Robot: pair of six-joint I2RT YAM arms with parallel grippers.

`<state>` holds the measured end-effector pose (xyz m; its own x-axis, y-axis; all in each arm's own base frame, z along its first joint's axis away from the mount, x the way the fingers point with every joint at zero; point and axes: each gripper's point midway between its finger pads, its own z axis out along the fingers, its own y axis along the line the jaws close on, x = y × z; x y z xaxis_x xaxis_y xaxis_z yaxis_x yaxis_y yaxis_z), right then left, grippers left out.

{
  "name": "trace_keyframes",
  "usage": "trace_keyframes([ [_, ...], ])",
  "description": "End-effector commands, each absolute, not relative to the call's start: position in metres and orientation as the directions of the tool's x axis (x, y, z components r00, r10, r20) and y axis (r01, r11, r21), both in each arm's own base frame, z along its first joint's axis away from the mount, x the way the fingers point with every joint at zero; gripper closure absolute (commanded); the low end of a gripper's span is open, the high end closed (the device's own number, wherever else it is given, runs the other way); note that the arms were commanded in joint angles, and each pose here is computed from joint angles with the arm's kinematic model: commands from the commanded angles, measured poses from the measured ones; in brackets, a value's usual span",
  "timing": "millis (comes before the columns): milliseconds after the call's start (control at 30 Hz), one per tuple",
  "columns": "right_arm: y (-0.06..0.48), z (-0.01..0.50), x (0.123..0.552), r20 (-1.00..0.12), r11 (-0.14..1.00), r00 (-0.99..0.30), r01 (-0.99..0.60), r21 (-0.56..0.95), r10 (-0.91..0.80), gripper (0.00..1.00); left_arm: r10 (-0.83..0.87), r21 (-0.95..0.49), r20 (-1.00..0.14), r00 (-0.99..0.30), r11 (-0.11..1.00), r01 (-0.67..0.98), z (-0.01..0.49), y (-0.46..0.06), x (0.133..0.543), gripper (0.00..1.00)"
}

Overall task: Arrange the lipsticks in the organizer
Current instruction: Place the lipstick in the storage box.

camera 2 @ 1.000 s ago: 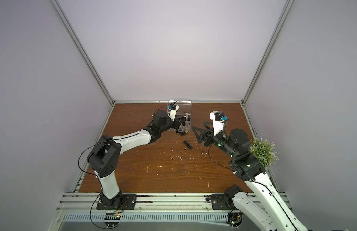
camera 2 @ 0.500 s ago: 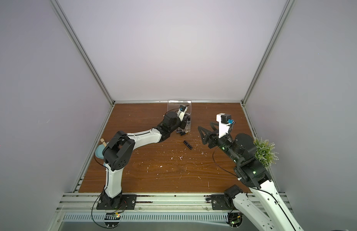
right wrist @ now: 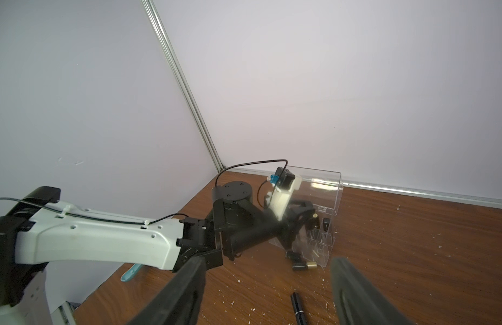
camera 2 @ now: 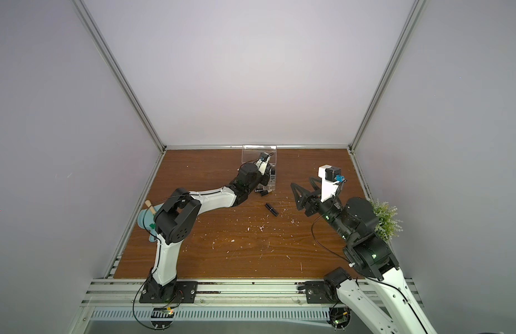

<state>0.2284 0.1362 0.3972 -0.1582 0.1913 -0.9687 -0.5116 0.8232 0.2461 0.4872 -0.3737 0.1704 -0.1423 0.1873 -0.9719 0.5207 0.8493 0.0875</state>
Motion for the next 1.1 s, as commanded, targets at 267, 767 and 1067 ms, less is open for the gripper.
trace_keyframes([
  [267, 0.125, 0.421, 0.222, -0.975, 0.841, -0.083, -0.494, 0.22, 0.206, 0.24, 0.139, 0.032, -0.977, -0.165, 0.85, 0.526, 0.158, -0.381, 0.491, 0.84],
  [767, 0.123, 0.421, 0.221, -0.976, 0.846, -0.079, -0.489, 0.215, 0.203, 0.24, 0.118, -0.008, -0.969, -0.216, 0.862, 0.507, 0.135, -0.37, 0.501, 0.82],
  [1067, 0.123, 0.422, 0.221, -0.976, 0.845, -0.077, -0.49, 0.215, 0.204, 0.24, 0.131, -0.001, -0.964, -0.233, 0.87, 0.493, 0.125, -0.369, 0.507, 0.61],
])
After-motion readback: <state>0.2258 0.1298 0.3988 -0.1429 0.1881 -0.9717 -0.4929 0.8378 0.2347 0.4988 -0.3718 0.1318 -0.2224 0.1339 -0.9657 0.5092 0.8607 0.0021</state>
